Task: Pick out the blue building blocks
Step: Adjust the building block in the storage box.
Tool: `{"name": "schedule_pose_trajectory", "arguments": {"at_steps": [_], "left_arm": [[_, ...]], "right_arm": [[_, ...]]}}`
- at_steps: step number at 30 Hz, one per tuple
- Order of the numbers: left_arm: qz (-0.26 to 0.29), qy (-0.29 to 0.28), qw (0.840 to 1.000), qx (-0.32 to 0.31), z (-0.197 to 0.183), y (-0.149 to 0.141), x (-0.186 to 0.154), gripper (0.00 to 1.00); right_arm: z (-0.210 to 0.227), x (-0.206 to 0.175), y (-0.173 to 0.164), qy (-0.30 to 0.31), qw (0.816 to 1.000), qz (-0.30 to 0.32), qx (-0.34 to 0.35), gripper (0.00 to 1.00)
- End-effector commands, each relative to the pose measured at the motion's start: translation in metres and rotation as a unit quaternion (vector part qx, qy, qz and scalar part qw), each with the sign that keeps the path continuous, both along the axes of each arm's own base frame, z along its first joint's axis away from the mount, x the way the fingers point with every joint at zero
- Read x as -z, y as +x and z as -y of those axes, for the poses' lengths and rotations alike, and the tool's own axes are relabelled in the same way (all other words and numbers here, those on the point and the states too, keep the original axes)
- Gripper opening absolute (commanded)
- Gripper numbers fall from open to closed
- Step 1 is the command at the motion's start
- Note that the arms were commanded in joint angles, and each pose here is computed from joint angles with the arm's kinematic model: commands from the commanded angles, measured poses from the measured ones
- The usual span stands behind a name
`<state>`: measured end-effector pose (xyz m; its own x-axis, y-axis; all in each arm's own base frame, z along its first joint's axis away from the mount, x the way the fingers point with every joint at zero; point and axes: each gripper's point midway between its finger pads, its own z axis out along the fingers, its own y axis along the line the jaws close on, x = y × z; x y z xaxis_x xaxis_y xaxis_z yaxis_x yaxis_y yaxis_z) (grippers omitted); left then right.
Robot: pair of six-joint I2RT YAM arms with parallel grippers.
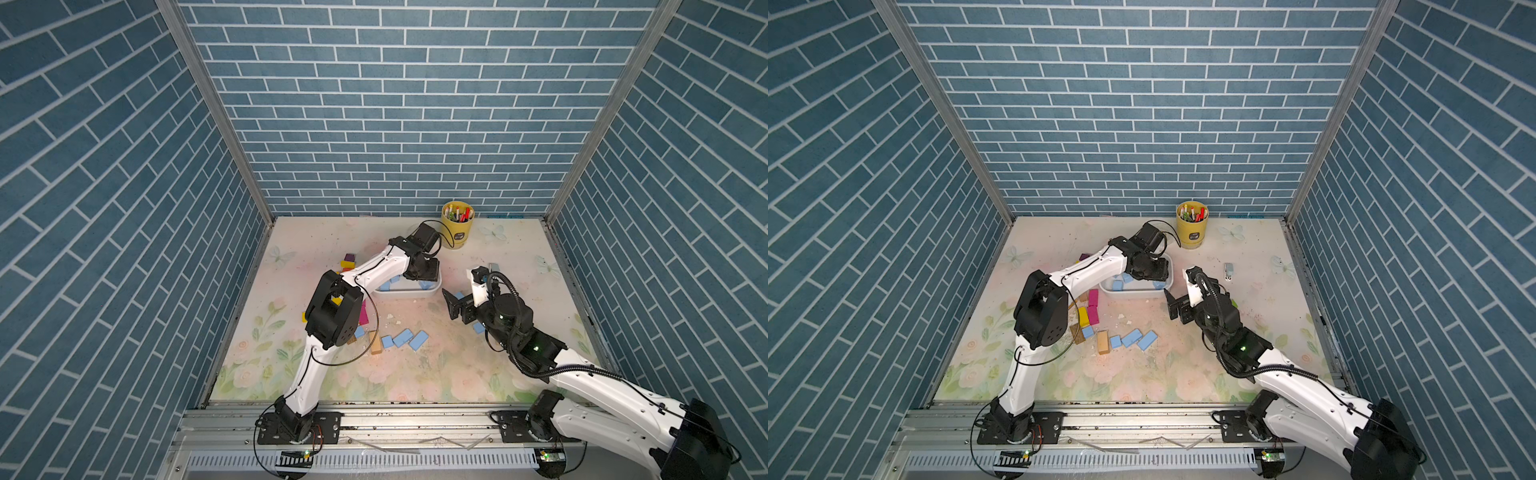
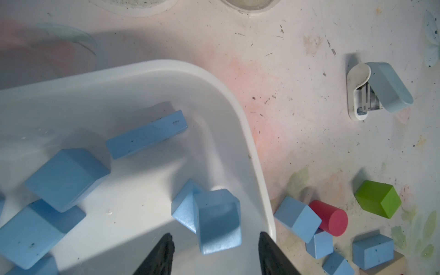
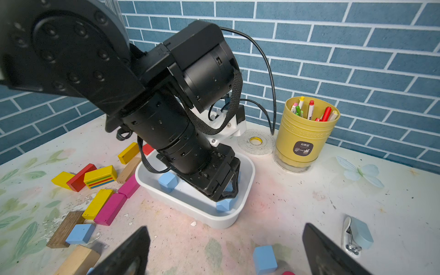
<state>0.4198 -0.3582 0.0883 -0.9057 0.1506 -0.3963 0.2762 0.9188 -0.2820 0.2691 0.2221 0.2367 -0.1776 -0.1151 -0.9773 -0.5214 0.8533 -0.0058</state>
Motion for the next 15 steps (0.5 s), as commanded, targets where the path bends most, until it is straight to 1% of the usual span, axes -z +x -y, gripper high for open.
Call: {"name": "schedule_pose_trajectory", "arguments": {"at_steps": [1,9,15], "left_arm": [[-0.013,0.013,1.0,0.007,0.0013,-0.0003,0.0129,0.55],[-0.022,0.021,1.0,0.007,0.0027,0.0015,0.0209,0.48],[-0.019,0.024,1.0,0.004,0.0003,0.0019,0.02,0.29]], "right_arm": [[0.0026,-0.0075,0.0008,0.0,1.0,0.018,0.004,0.99],[0.003,-0.0082,0.0006,0.0,1.0,0.018,0.005,0.99],[0.0028,-0.0089,0.0003,0.001,1.0,0.019,0.003,0.99]]}}
